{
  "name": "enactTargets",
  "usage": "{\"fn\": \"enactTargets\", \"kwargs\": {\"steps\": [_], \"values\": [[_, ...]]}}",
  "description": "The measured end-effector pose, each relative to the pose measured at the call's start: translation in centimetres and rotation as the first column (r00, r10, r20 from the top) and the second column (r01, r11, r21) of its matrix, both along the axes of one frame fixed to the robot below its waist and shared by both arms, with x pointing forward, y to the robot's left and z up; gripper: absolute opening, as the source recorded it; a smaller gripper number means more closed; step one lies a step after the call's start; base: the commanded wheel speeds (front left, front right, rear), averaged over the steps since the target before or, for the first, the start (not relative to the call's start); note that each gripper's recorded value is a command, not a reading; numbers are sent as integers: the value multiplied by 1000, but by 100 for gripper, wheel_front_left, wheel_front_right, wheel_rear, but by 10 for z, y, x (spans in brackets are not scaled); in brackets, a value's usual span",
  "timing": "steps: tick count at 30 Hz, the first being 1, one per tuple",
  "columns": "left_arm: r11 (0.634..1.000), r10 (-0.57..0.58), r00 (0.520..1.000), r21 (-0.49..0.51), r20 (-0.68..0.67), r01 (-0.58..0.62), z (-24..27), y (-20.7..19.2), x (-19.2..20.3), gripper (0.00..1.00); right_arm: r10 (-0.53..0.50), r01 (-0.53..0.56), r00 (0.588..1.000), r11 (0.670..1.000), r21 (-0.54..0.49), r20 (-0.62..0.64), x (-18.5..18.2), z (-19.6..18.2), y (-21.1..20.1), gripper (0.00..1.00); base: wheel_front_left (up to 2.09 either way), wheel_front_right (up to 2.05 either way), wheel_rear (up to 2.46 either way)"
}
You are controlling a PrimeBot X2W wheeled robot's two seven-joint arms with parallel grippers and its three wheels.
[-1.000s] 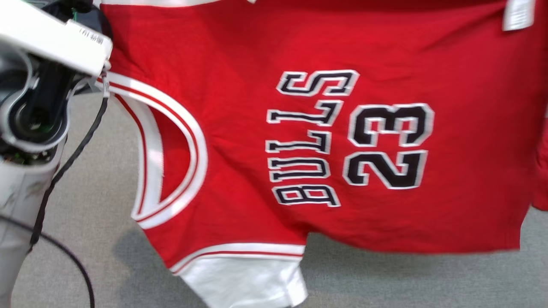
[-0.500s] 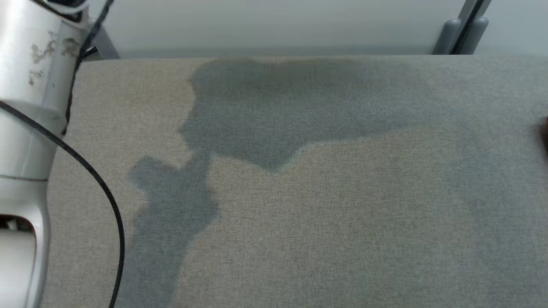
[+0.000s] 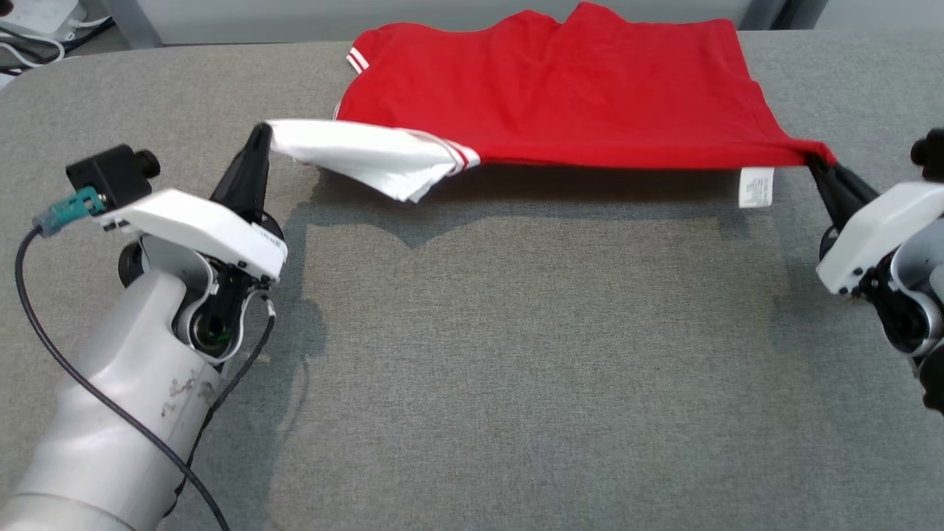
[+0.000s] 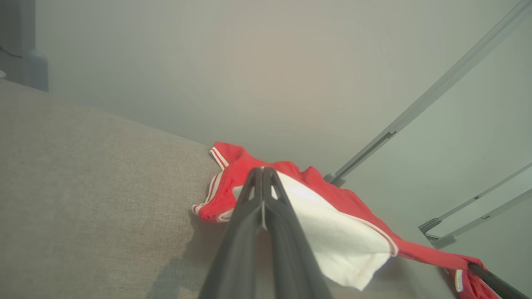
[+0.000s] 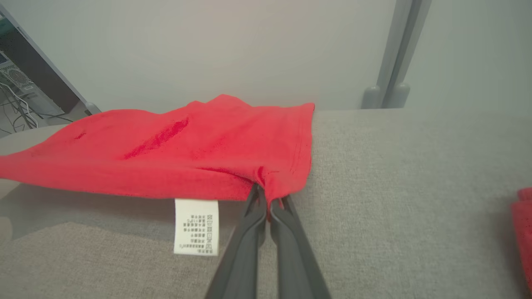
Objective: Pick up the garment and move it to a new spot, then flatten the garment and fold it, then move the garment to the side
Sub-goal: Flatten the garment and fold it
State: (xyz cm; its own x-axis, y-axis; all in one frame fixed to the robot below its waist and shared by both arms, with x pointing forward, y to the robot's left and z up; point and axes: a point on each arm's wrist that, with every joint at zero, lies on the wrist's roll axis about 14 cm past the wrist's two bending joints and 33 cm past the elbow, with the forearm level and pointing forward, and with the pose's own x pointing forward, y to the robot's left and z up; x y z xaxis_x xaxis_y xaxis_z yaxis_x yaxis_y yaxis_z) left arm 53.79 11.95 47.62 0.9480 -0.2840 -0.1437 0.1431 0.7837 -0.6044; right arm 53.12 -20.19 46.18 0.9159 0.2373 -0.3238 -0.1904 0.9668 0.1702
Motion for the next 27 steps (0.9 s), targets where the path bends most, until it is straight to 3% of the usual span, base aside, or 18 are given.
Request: {"fn": "enactTargets", "kwargs": {"steps": [6,14,27], "values": [[999,-38,998,-19,-58,37,-27,-6,-31,0,-49,53,996,997,61,-68,-35,-23,-16,0,0,0,0],[995,-70,996,61,-58,73,-25,2,-77,0,-51,67,992,988,142,-118,-76,-33,-20,0,0,0,0],[994,-67,974,76,-216,85,-25,3,-167,0,15,41,970,974,224,-241,-130,-51,-15,0,0,0,0]]}}
